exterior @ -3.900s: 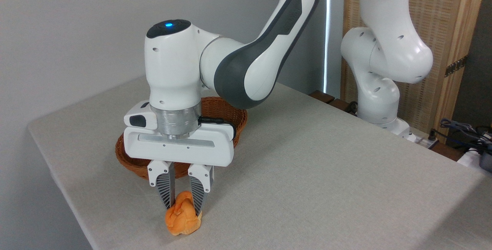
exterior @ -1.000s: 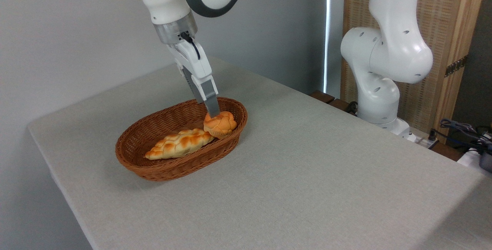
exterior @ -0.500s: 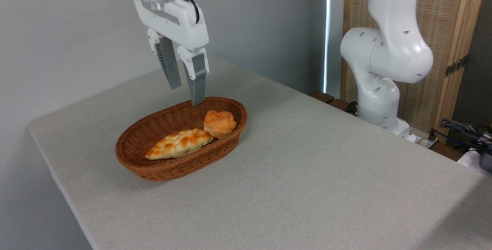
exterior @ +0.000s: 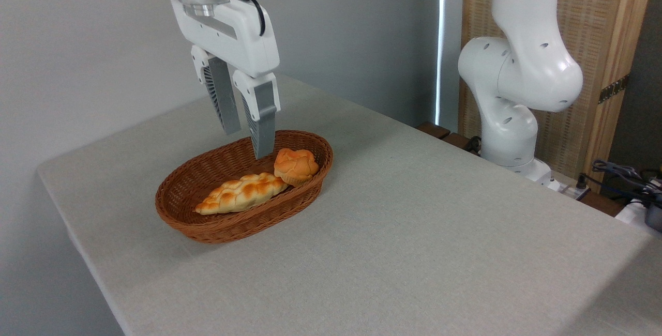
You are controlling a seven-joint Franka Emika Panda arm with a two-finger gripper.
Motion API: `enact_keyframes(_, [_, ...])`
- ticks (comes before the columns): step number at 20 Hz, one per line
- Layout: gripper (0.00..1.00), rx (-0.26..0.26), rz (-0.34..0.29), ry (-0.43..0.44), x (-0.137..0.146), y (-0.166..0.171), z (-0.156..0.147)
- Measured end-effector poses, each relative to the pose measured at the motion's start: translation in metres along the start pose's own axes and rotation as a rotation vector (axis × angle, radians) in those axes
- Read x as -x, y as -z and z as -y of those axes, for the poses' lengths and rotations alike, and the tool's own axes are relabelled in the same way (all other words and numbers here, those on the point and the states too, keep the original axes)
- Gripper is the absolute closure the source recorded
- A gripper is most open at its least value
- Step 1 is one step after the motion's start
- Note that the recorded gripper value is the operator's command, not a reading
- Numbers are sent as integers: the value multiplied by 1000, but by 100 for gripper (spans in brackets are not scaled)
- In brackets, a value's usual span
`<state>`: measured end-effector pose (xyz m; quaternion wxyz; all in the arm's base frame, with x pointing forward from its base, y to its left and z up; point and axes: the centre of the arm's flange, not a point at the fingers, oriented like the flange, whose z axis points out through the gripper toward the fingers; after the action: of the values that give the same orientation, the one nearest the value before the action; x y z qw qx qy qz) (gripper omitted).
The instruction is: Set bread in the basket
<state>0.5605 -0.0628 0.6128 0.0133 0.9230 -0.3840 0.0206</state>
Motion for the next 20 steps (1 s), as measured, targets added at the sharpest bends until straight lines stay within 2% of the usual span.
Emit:
enact_keyframes(4, [0, 5, 9, 29, 9, -6, 16])
enact_keyframes(11, [0, -24, 20, 39, 15, -1, 23])
enact_keyframes(20, [0, -27, 21, 33, 13, 0, 21])
